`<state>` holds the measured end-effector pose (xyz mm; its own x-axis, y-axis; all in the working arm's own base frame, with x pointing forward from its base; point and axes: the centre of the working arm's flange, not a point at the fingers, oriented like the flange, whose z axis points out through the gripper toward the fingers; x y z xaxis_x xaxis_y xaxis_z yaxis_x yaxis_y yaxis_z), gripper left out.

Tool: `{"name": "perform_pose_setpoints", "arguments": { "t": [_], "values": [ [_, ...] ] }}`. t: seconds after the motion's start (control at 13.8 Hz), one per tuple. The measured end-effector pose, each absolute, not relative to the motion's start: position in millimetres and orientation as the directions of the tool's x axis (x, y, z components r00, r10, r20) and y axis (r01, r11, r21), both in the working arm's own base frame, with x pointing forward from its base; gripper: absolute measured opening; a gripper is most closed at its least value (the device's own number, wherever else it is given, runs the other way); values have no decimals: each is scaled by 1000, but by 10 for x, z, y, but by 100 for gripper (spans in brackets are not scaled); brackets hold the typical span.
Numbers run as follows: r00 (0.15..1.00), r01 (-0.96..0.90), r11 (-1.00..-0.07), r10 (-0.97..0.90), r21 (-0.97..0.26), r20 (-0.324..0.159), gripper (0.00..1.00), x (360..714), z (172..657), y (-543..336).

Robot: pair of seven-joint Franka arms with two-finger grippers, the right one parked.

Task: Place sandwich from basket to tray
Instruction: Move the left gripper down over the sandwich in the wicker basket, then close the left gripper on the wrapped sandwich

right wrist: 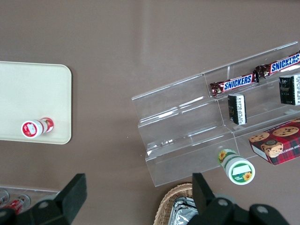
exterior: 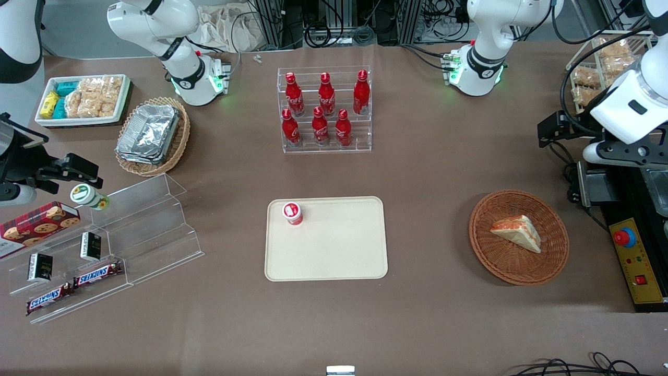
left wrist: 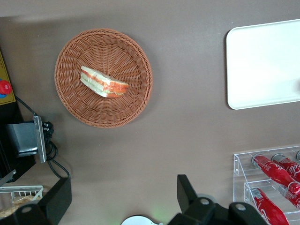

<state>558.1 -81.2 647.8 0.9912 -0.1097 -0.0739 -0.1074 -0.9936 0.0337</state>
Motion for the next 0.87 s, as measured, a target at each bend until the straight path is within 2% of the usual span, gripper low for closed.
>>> {"name": "perform_pose_setpoints", "arguments": {
  "t": [0.29, 0.51, 0.72, 0.87],
  "values": [
    [996, -13, -1000, -16, 29, -89, 100, 5697, 6214, -538],
    [974, 196, -981, 194, 6, -114, 100, 5976, 5530, -310],
    [875, 458, -888, 460, -50, -150, 100, 6188, 4665, -134],
    [774, 615, -785, 619, -75, -131, 100, 6256, 4111, -76]
  ]
}}
